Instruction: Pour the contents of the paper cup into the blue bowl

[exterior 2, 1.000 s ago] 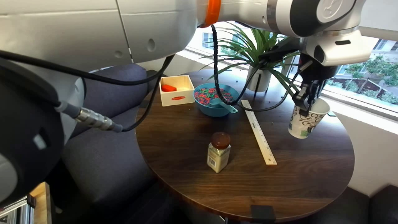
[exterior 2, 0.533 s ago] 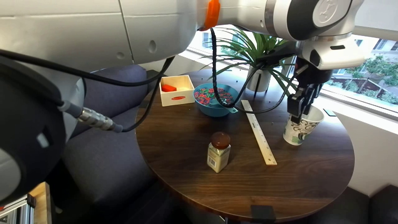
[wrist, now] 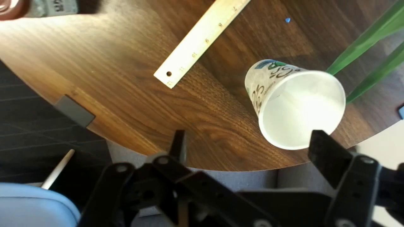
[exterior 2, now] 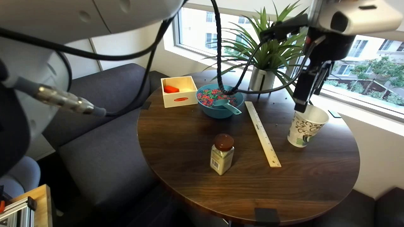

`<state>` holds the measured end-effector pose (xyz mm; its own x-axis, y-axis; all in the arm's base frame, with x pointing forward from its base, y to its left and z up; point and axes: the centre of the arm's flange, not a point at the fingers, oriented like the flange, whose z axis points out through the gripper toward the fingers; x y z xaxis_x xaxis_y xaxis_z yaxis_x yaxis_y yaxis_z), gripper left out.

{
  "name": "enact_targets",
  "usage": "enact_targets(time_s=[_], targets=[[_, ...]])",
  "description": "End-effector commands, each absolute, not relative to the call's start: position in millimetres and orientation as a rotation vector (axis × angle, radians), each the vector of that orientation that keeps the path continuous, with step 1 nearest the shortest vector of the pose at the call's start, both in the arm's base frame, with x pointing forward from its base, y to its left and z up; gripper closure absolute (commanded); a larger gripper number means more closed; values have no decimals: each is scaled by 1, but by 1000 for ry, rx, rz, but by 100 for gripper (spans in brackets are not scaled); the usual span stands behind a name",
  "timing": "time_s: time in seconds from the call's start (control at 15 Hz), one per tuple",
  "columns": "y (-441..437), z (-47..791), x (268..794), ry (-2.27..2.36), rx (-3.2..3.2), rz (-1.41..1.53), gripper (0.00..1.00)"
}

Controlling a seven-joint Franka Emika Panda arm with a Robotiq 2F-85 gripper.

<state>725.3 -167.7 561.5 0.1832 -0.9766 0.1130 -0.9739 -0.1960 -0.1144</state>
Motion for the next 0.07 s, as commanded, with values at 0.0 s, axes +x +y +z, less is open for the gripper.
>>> enact_targets(time_s=[0.0], targets=[[-170, 580, 717, 1911, -2440, -253, 0]])
